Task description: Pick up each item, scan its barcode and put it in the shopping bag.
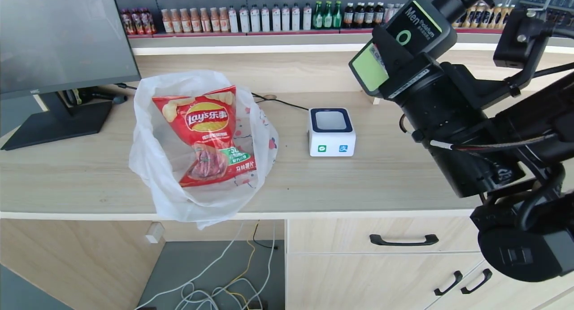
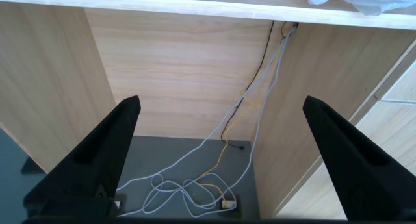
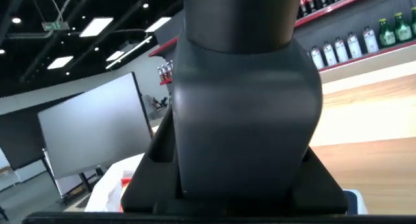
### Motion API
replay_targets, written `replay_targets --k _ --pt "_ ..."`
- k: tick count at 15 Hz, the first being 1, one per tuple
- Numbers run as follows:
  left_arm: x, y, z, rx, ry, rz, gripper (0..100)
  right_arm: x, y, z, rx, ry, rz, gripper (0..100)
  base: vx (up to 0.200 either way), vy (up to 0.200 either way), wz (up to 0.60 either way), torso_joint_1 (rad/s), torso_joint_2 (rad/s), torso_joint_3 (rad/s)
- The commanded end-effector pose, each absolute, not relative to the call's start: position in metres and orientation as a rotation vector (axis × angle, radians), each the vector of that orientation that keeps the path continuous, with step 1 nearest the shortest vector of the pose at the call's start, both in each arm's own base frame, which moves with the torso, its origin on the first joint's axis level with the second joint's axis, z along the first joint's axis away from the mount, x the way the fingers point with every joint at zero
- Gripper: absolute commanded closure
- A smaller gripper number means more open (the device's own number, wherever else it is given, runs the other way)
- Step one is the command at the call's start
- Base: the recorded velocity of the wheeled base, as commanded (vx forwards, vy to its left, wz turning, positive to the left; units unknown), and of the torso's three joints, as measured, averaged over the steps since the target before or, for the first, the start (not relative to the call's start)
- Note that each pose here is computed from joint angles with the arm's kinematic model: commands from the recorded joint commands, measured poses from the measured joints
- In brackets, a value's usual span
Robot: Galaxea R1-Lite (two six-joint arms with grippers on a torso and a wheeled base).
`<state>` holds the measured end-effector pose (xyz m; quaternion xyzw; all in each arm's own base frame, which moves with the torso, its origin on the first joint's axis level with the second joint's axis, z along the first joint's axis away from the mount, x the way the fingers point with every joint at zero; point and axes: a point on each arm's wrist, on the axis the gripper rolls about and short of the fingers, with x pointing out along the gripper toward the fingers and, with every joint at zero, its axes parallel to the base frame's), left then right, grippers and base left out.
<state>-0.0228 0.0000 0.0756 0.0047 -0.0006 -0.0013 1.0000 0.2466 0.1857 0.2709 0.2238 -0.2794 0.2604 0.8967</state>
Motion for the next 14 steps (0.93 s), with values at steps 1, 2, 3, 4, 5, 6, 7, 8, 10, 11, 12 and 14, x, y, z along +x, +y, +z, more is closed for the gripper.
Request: replay_targets --k 1,2,3,4,5,6,7,8,10,11,12,14 --pt "-0.023 0.0 0.076 0.009 -0.002 -0.003 0 0.236 0.185 0.263 0.411 -0.559 0.55 100 0.0 0.0 0.0 0.0 0.0 0.0" --pt "-0.023 0.0 0.076 0.009 -0.002 -0.002 0 0.235 0.186 0.262 0.405 -0.557 0.551 100 0.0 0.0 0.0 0.0 0.0 0.0" --pt "-0.023 0.0 0.076 0.009 -0.002 -0.003 0 0.235 0.185 0.259 0.369 -0.556 0.548 100 0.0 0.0 0.0 0.0 0.0 0.0" --pt "-0.023 0.0 0.076 0.009 -0.002 -0.002 0 0.233 0.186 0.255 0.288 -0.559 0.571 100 0.0 0.0 0.0 0.0 0.0 0.0" --pt "-0.023 0.0 0.076 0.009 -0.002 -0.003 0 0.233 0.186 0.253 0.268 -0.557 0.581 100 0.0 0.0 0.0 0.0 0.0 0.0" --pt "-0.023 0.0 0.076 0.009 -0.002 -0.002 0 0.229 0.189 0.241 0.208 -0.526 0.61 100 0.0 0.0 0.0 0.0 0.0 0.0" --pt "-0.023 0.0 0.076 0.008 -0.002 -0.002 0 0.23 0.191 0.243 0.201 -0.536 0.609 100 0.0 0.0 0.0 0.0 0.0 0.0" --pt "-0.023 0.0 0.076 0.003 -0.002 -0.002 0 0.234 0.195 0.25 0.205 -0.571 0.606 100 0.0 0.0 0.0 0.0 0.0 0.0" --pt "-0.023 0.0 0.076 0.002 -0.002 -0.003 0 0.233 0.197 0.241 0.173 -0.543 0.6 100 0.0 0.0 0.0 0.0 0.0 0.0" --pt "-0.023 0.0 0.076 0.0 -0.002 -0.002 0 0.231 0.198 0.244 0.17 -0.555 0.597 100 0.0 0.0 0.0 0.0 0.0 0.0" --pt "-0.023 0.0 0.076 0.002 -0.002 -0.002 0 0.229 0.197 0.247 0.171 -0.564 0.597 100 0.0 0.2 0.0 0.002 0.0 -0.007" --pt "-0.023 0.0 0.076 0.0 -0.002 -0.002 0 0.228 0.196 0.248 0.175 -0.568 0.597 100 0.0 0.2 0.0 0.0 0.01 0.002"
